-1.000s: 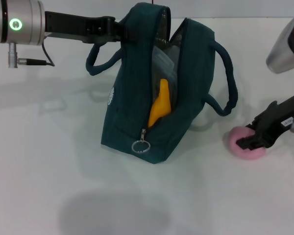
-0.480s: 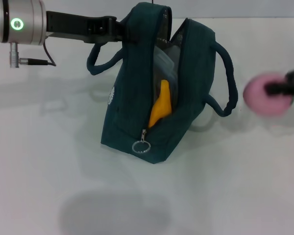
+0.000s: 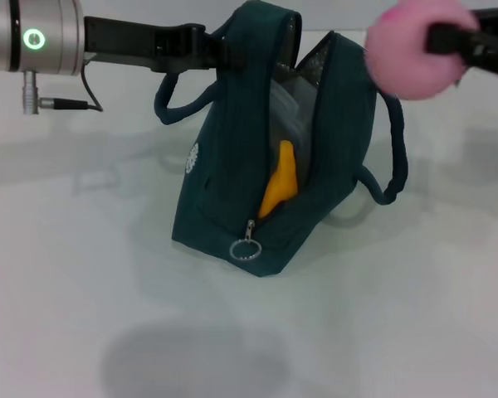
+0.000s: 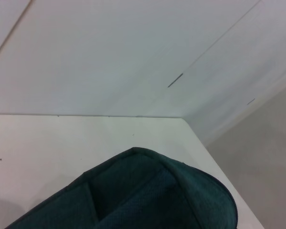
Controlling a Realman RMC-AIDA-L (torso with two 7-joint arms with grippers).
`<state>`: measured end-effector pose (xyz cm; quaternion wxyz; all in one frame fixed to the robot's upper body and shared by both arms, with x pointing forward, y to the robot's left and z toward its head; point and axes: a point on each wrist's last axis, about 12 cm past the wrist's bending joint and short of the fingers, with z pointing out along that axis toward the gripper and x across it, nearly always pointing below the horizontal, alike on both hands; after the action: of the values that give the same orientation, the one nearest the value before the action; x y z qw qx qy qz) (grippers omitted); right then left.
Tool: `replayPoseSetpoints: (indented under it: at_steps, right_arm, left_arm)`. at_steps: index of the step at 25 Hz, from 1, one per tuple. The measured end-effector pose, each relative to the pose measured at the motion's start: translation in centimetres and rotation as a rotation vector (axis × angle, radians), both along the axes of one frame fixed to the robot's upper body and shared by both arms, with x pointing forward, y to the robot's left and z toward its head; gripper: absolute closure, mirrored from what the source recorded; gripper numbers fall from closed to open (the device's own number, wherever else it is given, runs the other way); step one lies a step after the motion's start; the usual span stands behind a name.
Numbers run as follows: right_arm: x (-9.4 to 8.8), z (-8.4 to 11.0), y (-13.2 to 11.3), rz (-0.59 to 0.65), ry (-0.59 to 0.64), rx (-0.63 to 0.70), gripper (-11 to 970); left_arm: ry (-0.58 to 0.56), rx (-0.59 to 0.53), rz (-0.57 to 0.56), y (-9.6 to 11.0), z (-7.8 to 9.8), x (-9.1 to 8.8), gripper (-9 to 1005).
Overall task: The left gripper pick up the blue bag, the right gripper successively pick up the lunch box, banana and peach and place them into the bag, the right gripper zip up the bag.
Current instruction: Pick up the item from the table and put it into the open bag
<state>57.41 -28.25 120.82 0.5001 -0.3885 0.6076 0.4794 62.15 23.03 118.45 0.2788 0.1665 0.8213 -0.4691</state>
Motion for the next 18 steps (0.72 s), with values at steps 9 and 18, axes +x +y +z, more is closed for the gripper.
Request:
replayPoseSetpoints:
  at_steps: [9, 18]
  right_arm:
    - [1.9, -3.5, 6.3, 0.048, -0.077, -0.136, 896]
    - [2.6, -4.9, 8.5, 0.065, -0.062, -0.265, 922]
  left_arm:
    - [-0.004, -0.001, -0.002, -0.2, 0.2, 0.1, 945]
    - [-0.001, -0.001, 0.001, -0.1, 0.1, 0.1, 945]
